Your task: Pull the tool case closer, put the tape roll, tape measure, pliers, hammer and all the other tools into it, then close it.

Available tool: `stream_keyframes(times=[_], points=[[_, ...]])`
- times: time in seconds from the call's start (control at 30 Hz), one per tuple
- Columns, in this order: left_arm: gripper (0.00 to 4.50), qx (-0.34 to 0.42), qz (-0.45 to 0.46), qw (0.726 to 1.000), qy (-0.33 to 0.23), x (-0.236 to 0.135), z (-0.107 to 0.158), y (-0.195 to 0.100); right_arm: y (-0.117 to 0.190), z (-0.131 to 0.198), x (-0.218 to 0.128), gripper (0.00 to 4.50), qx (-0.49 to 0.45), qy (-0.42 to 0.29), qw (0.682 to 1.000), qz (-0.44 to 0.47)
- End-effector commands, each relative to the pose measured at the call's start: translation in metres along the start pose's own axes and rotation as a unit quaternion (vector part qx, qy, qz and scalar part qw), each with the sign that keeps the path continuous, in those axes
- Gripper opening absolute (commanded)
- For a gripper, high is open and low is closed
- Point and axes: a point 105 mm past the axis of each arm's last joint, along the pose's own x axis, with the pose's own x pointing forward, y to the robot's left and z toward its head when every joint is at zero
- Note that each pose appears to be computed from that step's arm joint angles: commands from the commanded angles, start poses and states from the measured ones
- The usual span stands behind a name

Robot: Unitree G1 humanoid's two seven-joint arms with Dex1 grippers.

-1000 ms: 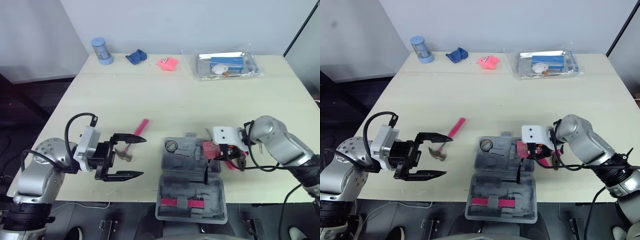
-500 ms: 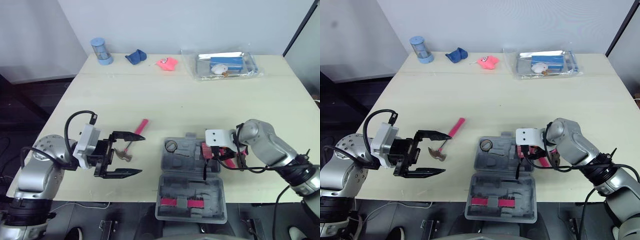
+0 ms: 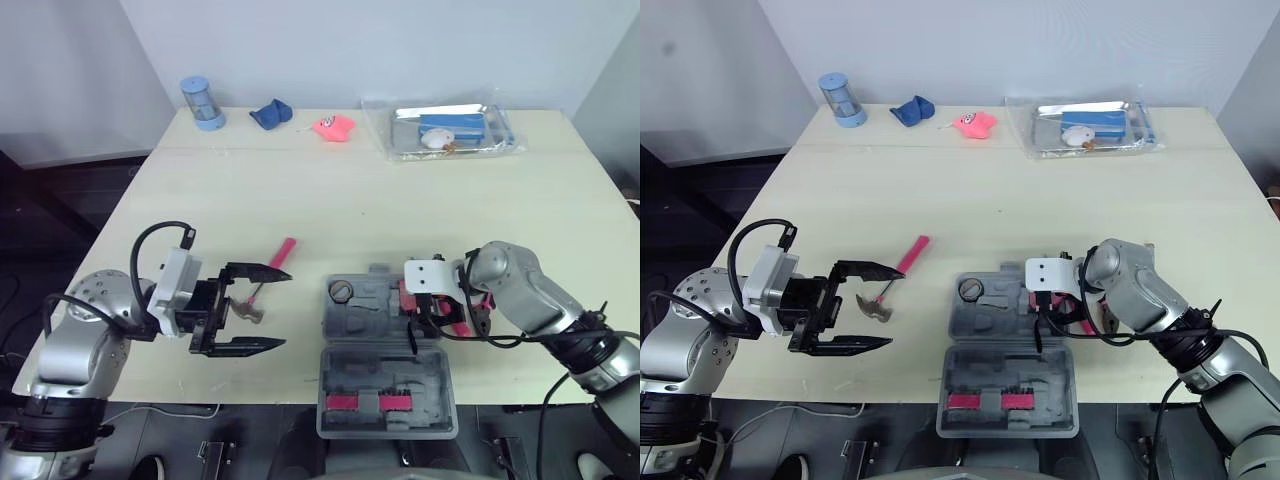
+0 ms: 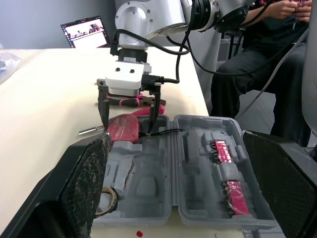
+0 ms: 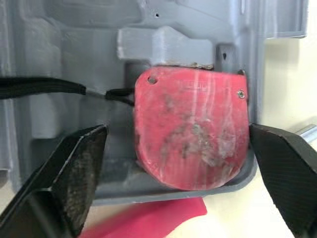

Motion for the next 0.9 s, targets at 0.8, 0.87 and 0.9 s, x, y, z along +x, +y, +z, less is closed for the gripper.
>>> stream_keyframes(times=[0.8, 0.87, 0.9], points=[[4.5, 0.014, -0.005, 1.0, -0.006, 0.005, 0.007, -0.001, -0.009, -0.005, -0.022, 0.94, 0.155, -0.329, 0.924, -0.119], [4.5, 0.014, -0.005, 1.0, -0.006, 0.005, 0.007, -0.001, -0.006, -0.007, -0.019, 0.94, 0.164, -0.345, 0.916, -0.119], [4.5, 0.014, -0.004, 1.0, -0.006, 0.005, 0.007, -0.001, -0.004, -0.01, -0.017, 0.94, 0.164, -0.345, 0.916, -0.121]])
